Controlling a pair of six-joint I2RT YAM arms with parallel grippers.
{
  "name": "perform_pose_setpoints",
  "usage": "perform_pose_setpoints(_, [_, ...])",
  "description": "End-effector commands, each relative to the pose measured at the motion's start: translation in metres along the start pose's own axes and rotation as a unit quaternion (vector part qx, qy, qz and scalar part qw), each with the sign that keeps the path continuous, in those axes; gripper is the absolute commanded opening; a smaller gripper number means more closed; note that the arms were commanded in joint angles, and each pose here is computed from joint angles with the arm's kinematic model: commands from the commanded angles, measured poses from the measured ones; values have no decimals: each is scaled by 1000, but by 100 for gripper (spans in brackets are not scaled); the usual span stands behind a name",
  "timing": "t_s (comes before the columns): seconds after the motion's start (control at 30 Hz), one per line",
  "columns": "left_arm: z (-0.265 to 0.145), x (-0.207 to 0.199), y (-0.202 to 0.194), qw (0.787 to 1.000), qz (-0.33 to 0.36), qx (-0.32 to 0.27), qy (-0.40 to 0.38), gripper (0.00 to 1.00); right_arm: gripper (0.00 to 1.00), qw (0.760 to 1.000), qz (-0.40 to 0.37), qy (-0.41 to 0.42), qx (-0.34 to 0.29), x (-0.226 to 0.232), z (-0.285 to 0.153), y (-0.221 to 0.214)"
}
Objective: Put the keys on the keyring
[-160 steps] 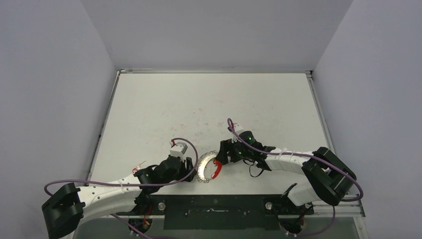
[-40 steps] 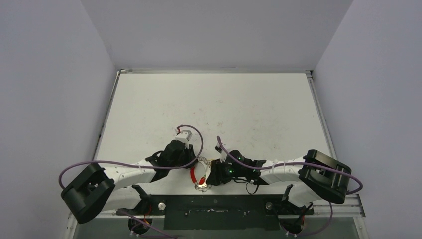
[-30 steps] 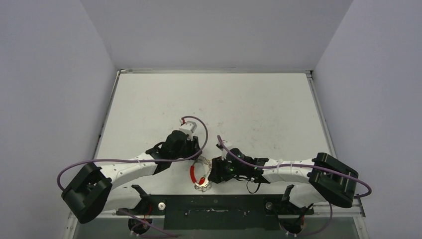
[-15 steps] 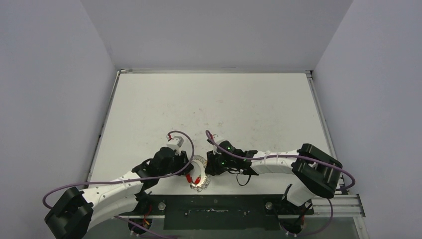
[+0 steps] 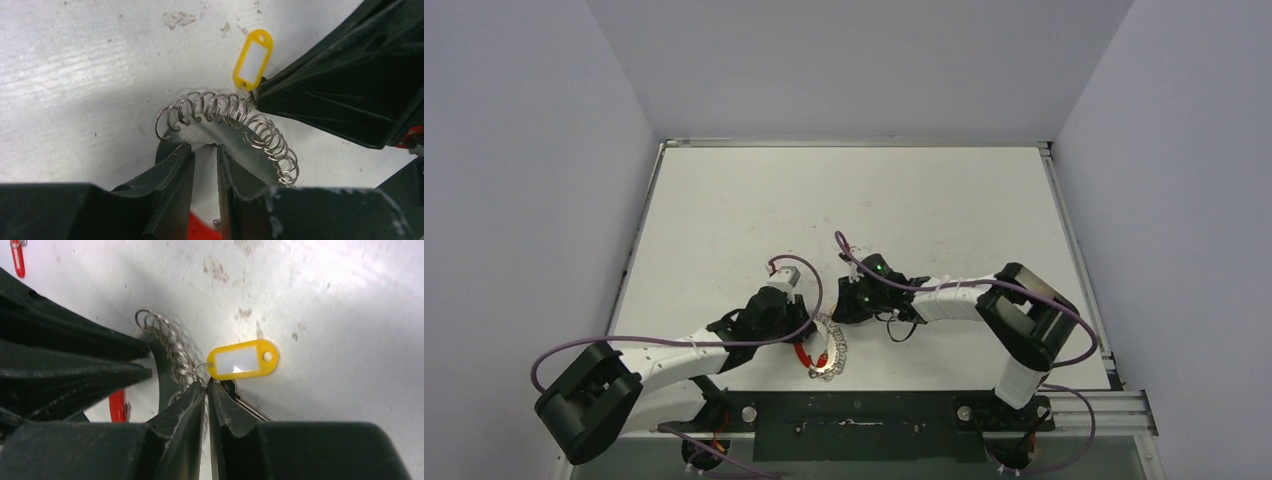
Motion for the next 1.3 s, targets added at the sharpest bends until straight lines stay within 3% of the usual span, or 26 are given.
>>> perform_pose_setpoints(0.0, [12, -1, 15, 1000, 15, -4, 10, 24, 12, 1000, -16, 21, -17, 7, 11, 32])
perform_pose_setpoints(0.17, [13, -7, 25, 1000, 28, 11, 10, 35, 26, 999, -30, -1, -22, -2, -3, 54])
perform_pose_setpoints(0.3, [3, -12, 32, 1000, 30, 3, 2, 39, 51, 999, -47, -19, -15, -5, -29, 46])
perform_pose_setpoints(0.43, [-18, -13, 37, 1000, 16, -15, -4, 40, 63, 999, -40, -12, -20, -3, -53, 33])
perform_pose_setpoints(0.6, [-41, -4, 36, 999, -14, -38, 11, 42, 61, 1000, -18, 0, -20, 1, -69, 13])
perform_pose_setpoints(0.87, [-53, -3, 17, 997, -70, -40, -9, 43, 42, 999, -11, 41, 30, 37, -58, -55])
perform_pose_setpoints(1.07, [-51, -4, 9, 996, -78, -26, -14, 44, 48, 998, 8, 45, 35, 48, -48, -86])
perform_pose_setpoints(1.27, [-47, -5, 10, 997, -75, -19, -12, 45, 48, 999, 6, 44, 20, 50, -35, -83])
Point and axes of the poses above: each gripper's point midway between its finger pads, its own z axis out along the fingers, its own x axis along the line the jaws close on, y = z × x, the point moved 1 cm from there along -z, back along the fingers, and after that the axes turned 9 degrees about z, right-handed, at the moved point
